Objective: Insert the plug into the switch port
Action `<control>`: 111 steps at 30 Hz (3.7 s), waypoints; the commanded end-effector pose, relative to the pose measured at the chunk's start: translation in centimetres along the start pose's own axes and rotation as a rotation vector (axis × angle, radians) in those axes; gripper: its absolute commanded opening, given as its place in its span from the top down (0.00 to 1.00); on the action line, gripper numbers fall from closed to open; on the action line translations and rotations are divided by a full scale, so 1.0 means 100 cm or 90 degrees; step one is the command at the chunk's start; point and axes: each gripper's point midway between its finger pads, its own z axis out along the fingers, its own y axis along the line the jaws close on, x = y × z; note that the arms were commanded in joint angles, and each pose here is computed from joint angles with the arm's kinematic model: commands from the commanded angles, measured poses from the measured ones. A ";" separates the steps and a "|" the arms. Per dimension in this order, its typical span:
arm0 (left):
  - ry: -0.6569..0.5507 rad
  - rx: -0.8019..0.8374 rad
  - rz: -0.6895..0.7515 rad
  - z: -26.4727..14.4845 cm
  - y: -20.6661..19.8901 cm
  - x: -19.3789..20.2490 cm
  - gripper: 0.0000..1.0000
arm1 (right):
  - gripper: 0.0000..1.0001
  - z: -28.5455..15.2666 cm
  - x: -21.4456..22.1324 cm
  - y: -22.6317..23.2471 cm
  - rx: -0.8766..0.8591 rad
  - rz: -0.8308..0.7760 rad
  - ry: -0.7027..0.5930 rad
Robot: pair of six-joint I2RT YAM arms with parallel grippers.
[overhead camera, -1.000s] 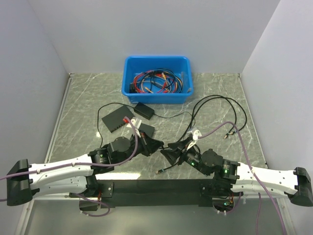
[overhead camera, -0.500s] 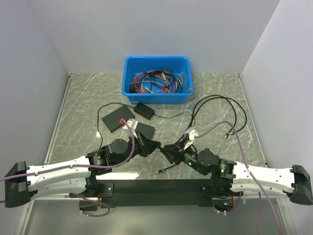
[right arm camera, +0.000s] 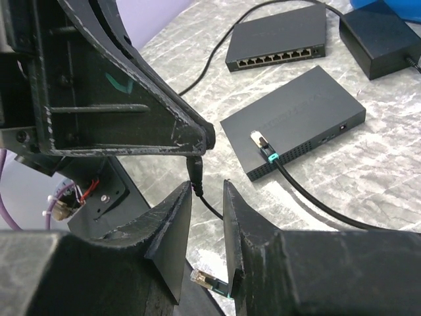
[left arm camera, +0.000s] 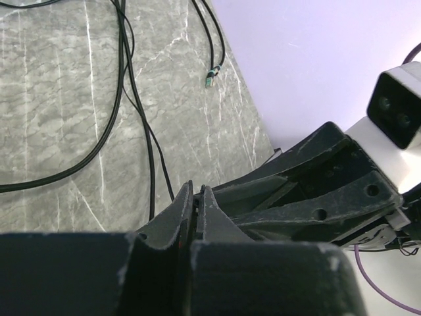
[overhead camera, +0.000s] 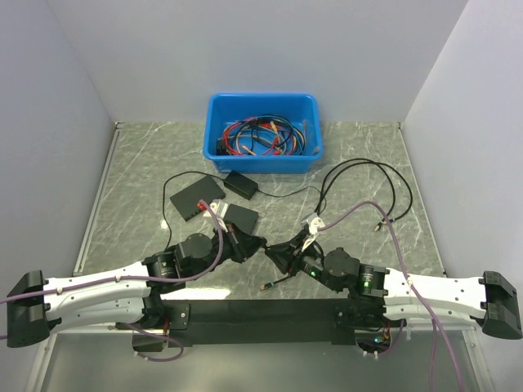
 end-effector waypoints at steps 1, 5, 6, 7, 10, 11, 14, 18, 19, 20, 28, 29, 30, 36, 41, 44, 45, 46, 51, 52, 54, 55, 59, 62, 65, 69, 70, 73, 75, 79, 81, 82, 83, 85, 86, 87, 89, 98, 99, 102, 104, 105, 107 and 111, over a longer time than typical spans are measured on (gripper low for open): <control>-0.022 0.019 -0.018 -0.003 -0.007 -0.007 0.99 | 0.67 0.002 -0.032 0.012 -0.016 0.024 -0.063; -0.023 0.019 -0.019 -0.003 -0.007 -0.007 0.99 | 0.67 0.002 -0.033 0.016 -0.026 0.024 -0.064; -0.023 0.019 -0.019 -0.003 -0.007 -0.007 0.99 | 0.68 0.003 -0.034 0.016 -0.027 0.024 -0.064; -0.024 0.020 -0.018 -0.003 -0.007 -0.008 0.99 | 0.69 0.004 -0.032 0.017 -0.028 0.023 -0.061; -0.023 0.022 -0.021 -0.003 -0.008 -0.008 0.99 | 0.69 0.007 -0.030 0.018 -0.029 0.019 -0.055; -0.023 0.022 -0.020 -0.003 -0.008 -0.008 0.99 | 0.70 0.007 -0.030 0.019 -0.031 0.020 -0.053; -0.023 0.018 -0.017 -0.003 -0.008 -0.008 0.99 | 0.70 0.010 -0.029 0.020 -0.032 0.017 -0.050; -0.023 0.017 -0.017 -0.003 -0.008 -0.009 0.99 | 0.71 0.011 -0.029 0.021 -0.031 0.015 -0.050; -0.023 0.015 -0.015 -0.003 -0.007 -0.008 0.99 | 0.73 0.011 -0.029 0.021 -0.033 0.014 -0.049; -0.023 0.015 -0.014 -0.004 -0.007 -0.009 0.99 | 0.73 0.011 -0.029 0.020 -0.030 0.015 -0.050; -0.022 0.004 -0.009 -0.003 -0.004 -0.009 0.99 | 0.71 0.009 -0.035 0.021 -0.034 0.018 -0.064; -0.024 0.003 -0.009 -0.003 -0.004 -0.009 0.99 | 0.71 0.009 -0.037 0.022 -0.036 0.018 -0.065; -0.025 0.003 -0.009 -0.003 -0.004 -0.009 0.99 | 0.71 0.010 -0.035 0.023 -0.037 0.016 -0.062; -0.025 0.007 -0.010 -0.003 -0.006 -0.010 0.99 | 0.72 0.013 -0.034 0.025 -0.037 0.014 -0.058; -0.024 0.009 -0.011 -0.003 -0.005 -0.009 0.99 | 0.78 0.016 -0.032 0.026 -0.038 0.014 -0.053; -0.027 0.014 -0.014 -0.004 -0.007 -0.010 0.99 | 0.78 0.018 -0.029 0.026 -0.037 0.014 -0.048; -0.028 0.013 -0.013 -0.004 -0.006 -0.010 0.99 | 0.78 0.017 -0.029 0.026 -0.038 0.015 -0.047; -0.028 0.012 -0.014 -0.004 -0.006 -0.010 0.99 | 0.78 0.017 -0.029 0.026 -0.038 0.015 -0.047; -0.027 0.010 -0.014 -0.003 -0.005 -0.009 0.99 | 0.79 0.016 -0.028 0.024 -0.036 0.016 -0.049; -0.027 0.010 -0.016 -0.003 -0.005 -0.009 0.99 | 0.81 0.016 -0.027 0.024 -0.036 0.017 -0.049; -0.028 0.009 -0.015 -0.003 -0.004 -0.009 0.99 | 0.85 0.016 -0.027 0.022 -0.033 0.017 -0.050; -0.028 0.009 -0.017 -0.004 -0.004 -0.009 0.99 | 0.86 0.015 -0.027 0.022 -0.031 0.019 -0.050; -0.032 0.008 -0.019 -0.004 -0.003 -0.010 0.99 | 0.96 0.015 -0.024 0.020 -0.029 0.019 -0.046; -0.032 0.005 -0.016 -0.005 -0.003 -0.011 0.99 | 1.00 0.015 -0.024 0.019 -0.026 0.019 -0.046; -0.033 -0.025 0.001 -0.005 0.004 -0.013 0.94 | 1.00 0.016 -0.021 0.011 0.004 0.012 -0.037; -0.044 -0.087 0.033 -0.011 0.022 -0.019 0.80 | 1.00 0.018 -0.020 -0.012 0.077 -0.013 -0.024; -0.050 -0.096 0.039 -0.012 0.025 -0.021 0.77 | 1.00 0.021 -0.023 -0.025 0.105 -0.013 -0.025; -0.076 -0.121 0.063 -0.018 0.034 -0.033 0.63 | 1.00 0.025 -0.021 -0.048 0.143 0.005 -0.006; -0.101 -0.131 0.066 -0.022 0.039 -0.045 0.52 | 1.00 0.029 -0.022 -0.075 0.189 0.026 0.000; -0.116 -0.159 0.091 -0.022 0.061 -0.063 0.41 | 1.00 0.040 -0.029 -0.098 0.230 0.037 0.024; -0.114 -0.183 0.086 -0.019 0.082 -0.073 0.38 | 1.00 0.047 -0.019 -0.113 0.263 0.020 0.066; -0.103 -0.194 0.091 -0.015 0.092 -0.073 0.37 | 1.00 0.055 -0.028 -0.110 0.264 0.016 0.065; -0.099 -0.205 0.089 -0.013 0.101 -0.075 0.36 | 1.00 0.062 -0.015 -0.118 0.279 0.006 0.098; -0.093 -0.237 0.084 -0.006 0.125 -0.081 0.36 | 1.00 0.073 -0.017 -0.124 0.298 -0.011 0.116; -0.097 -0.256 0.082 -0.006 0.138 -0.084 0.36 | 1.00 0.081 -0.001 -0.132 0.312 -0.020 0.149; -0.103 -0.251 0.083 -0.002 0.139 -0.088 0.36 | 1.00 0.085 0.004 -0.136 0.318 -0.022 0.161; -0.102 -0.278 0.085 0.002 0.160 -0.089 0.35 | 1.00 0.100 0.018 -0.141 0.321 -0.016 0.194; -0.083 -0.256 0.096 0.030 0.196 -0.103 0.39 | 1.00 0.115 0.057 -0.144 0.303 0.011 0.252; -0.080 -0.257 0.099 0.033 0.199 -0.103 0.39 | 1.00 0.115 0.058 -0.145 0.304 0.012 0.254; -0.067 -0.249 0.112 0.048 0.206 -0.103 0.39 | 1.00 0.111 0.067 -0.143 0.295 0.023 0.265; -0.049 -0.246 0.115 0.060 0.213 -0.098 0.40 | 1.00 0.110 0.075 -0.139 0.278 0.036 0.274; -0.043 -0.224 0.115 0.067 0.210 -0.098 0.41 | 1.00 0.108 0.080 -0.138 0.275 0.045 0.281; -0.023 -0.212 0.119 0.078 0.213 -0.093 0.42 | 1.00 0.110 0.088 -0.130 0.253 0.052 0.287; 0.005 -0.186 0.129 0.096 0.216 -0.089 0.44 | 1.00 0.112 0.110 -0.107 0.233 0.034 0.307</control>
